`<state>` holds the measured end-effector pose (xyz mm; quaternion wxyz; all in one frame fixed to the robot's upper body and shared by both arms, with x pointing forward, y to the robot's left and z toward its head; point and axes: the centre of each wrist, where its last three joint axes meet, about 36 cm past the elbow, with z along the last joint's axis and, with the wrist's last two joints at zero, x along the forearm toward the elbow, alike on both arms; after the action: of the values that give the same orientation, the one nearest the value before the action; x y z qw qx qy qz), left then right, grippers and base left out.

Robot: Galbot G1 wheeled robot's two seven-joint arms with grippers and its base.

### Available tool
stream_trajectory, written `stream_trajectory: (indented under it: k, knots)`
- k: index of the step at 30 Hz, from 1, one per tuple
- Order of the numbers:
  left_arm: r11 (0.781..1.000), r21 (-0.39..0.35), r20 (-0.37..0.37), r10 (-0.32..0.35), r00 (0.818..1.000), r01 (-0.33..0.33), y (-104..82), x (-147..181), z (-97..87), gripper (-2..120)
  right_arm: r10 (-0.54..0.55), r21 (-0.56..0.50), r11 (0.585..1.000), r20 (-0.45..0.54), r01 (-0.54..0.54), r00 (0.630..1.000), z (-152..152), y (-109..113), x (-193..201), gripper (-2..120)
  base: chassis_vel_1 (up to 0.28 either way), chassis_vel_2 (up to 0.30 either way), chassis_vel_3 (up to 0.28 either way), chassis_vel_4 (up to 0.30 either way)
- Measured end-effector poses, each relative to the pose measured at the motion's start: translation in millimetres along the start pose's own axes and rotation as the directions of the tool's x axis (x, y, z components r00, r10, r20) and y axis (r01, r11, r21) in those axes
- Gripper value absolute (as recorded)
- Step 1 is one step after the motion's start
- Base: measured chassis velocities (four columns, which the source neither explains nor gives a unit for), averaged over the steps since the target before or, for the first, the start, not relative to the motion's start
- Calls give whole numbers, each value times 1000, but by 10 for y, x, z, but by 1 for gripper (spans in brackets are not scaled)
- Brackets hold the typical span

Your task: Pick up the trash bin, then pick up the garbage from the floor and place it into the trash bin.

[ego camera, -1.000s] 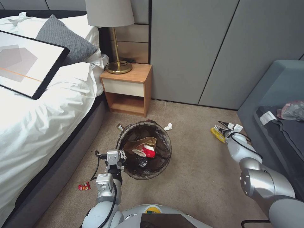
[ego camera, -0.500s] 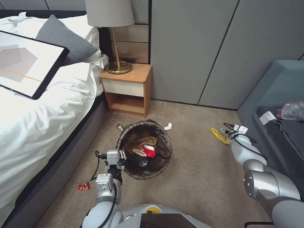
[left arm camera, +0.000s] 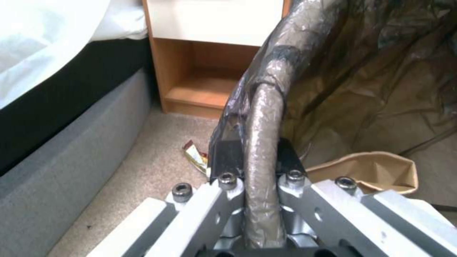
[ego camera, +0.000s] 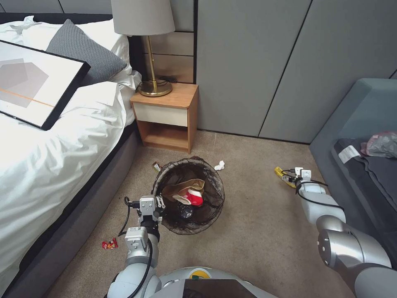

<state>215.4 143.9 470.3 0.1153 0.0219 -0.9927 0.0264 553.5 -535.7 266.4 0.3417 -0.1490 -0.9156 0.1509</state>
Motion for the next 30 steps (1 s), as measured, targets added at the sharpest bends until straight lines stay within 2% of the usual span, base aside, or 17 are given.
stream_trajectory:
  k: [1, 3, 6, 12, 16, 23, 30]
  knots:
    - [1000, 0, 0, 0, 1000, 0, 0, 0, 0, 0, 8, 71, 997, 1, -8, 1000, -9, -2, -2, 100, 0, 0, 0, 0]
    - [1000, 0, 0, 0, 1000, 0, 0, 0, 0, 0, 13, 96, 995, 3, -14, 1000, -16, -4, -2, 100, 0, 0, 0, 0]
    - [1000, 0, 0, 0, 1000, 0, 0, 0, 0, 0, 57, 248, 967, 26, -62, 998, -111, -28, -4, 100, 0, 0, 0, 0]
    - [1000, 0, 0, 0, 1000, 0, 0, 0, 0, 0, 98, 342, 934, 39, -105, 994, -165, -45, -6, 100, 0, 0, 0, 0]
    - [1000, 0, 0, 0, 1000, 0, 0, 0, 0, 0, 106, 366, 924, 35, -112, 994, -175, -10, -10, 100, 0, 0, 0, 0]
    - [1000, 0, 0, 0, 1000, 0, 0, 0, 0, 0, 83, 351, 932, 29, -88, 996, -296, 131, -35, 100, 0, 0, 0, 0]
    - [1000, 0, 0, 0, 1000, 0, 0, 0, 0, 0, 36, 330, 943, 19, -41, 999, -334, 393, -52, 100, 0, 0, 0, 0]
